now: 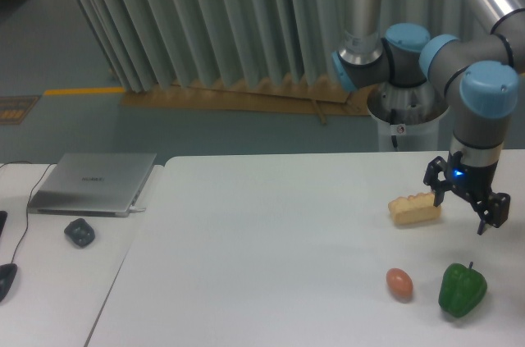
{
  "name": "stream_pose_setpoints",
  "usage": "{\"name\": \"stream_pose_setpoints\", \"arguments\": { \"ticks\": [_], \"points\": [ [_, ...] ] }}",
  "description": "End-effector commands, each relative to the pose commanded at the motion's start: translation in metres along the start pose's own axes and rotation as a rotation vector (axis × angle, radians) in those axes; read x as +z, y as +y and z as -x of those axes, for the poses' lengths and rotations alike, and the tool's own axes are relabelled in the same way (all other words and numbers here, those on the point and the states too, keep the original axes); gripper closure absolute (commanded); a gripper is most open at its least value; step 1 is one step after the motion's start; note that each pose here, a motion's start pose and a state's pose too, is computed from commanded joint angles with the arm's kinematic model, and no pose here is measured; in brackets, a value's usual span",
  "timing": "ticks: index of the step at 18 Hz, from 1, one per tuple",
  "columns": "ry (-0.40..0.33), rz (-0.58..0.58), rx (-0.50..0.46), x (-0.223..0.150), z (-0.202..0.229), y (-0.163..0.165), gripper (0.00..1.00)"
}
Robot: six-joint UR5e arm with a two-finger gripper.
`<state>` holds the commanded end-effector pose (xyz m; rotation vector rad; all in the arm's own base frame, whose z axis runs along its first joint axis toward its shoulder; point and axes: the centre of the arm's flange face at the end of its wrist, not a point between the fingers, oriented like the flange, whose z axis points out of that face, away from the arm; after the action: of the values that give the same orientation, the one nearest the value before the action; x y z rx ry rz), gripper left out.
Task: Place the bread in the basket
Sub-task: 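Position the open gripper above the bread roll, then lower the gripper onto the bread roll and close on it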
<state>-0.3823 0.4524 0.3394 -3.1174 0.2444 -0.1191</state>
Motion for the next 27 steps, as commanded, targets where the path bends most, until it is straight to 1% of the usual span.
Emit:
{"name": "stream_pose_setpoints", "arguments": {
  "ticks": [4, 7, 8, 11, 14, 15, 16, 18, 21, 27],
  "points": [
    [0.009, 0.012, 0.061, 0.008, -0.024, -0.025, 0.0],
    [0.0, 0.08, 0.183, 0.021, -0.052, -0.049, 0.0],
    [0.012, 0.096, 0.228, 0.029, -0.063, -0.053, 0.0],
    [0.031, 0.117, 0.319, 0.039, -0.079, -0.05, 0.0],
    [0.049, 0.183, 0.338, 0.055, -0.097, -0.026, 0.0],
    [0.042, 0.2, 0.34, 0.054, -0.099, -0.021, 0.0],
    [0.061, 0.221, 0.345, 0.055, -0.103, -0.017, 0.0],
    [0.069, 0.241, 0.344, 0.055, -0.102, -0.014, 0.0],
    [0.065, 0.237, 0.326, 0.052, -0.094, -0.008, 0.0],
    [0.071, 0.239, 0.323, 0.055, -0.092, -0.007, 0.0]
  ]
}}
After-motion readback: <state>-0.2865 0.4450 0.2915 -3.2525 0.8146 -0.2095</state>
